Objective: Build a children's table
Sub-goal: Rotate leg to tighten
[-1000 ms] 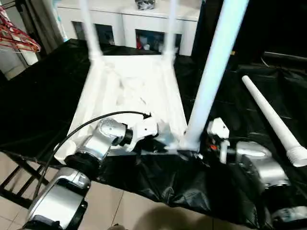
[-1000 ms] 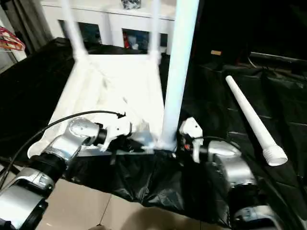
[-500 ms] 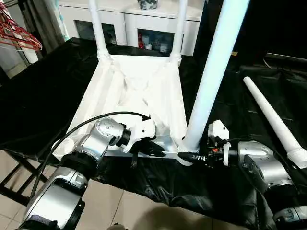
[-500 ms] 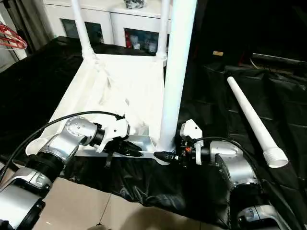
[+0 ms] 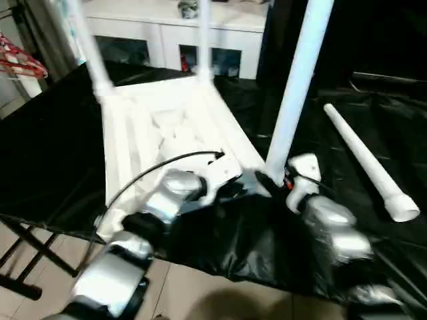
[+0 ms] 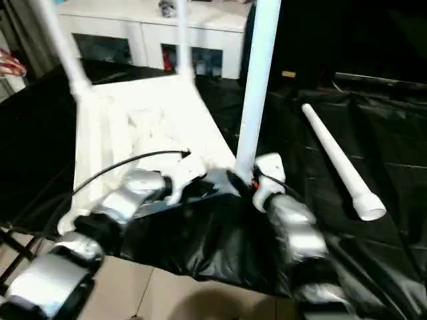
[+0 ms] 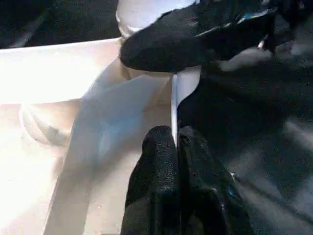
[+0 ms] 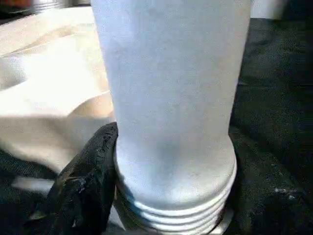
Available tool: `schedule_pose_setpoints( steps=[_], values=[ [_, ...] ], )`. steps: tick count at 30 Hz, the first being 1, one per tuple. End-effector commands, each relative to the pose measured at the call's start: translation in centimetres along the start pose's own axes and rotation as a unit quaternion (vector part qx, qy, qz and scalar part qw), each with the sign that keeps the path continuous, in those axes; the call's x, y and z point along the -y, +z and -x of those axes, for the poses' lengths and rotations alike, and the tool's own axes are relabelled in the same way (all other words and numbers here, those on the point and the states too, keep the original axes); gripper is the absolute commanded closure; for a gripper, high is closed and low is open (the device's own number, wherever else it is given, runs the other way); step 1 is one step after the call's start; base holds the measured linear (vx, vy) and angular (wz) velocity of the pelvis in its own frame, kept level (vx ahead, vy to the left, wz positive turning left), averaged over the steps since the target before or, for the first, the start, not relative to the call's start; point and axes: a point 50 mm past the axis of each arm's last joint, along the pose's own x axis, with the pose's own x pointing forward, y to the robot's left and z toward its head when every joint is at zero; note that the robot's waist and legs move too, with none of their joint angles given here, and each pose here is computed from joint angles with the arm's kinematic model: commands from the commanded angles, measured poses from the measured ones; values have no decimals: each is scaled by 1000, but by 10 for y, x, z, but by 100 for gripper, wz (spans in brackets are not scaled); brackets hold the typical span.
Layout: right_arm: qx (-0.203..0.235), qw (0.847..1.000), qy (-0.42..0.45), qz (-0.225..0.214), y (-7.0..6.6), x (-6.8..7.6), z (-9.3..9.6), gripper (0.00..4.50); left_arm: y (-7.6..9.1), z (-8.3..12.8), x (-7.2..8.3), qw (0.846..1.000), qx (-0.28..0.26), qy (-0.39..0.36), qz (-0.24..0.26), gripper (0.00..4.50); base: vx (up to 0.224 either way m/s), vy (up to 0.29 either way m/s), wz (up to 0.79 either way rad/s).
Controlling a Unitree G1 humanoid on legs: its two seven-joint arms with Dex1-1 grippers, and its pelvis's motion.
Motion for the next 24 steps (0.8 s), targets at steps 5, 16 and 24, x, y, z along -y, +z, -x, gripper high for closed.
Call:
schedule_pose_setpoints(
  steps=[5, 16, 24],
  values=[
    [-22, 999, 3, -42, -19, -33, -13, 104, 21, -14, 12, 999, 32, -21, -24, 450, 0, 0, 0],
    [-30, 983, 172, 62, -6, -11, 14, 69, 5, 14, 9, 990, 31, -120, -68, 450, 0, 0, 0],
    [-82, 932, 337, 106, -1, 5, 49, 69, -5, 39, 5, 977, 23, -202, -72, 450, 0, 0, 0]
  ],
)
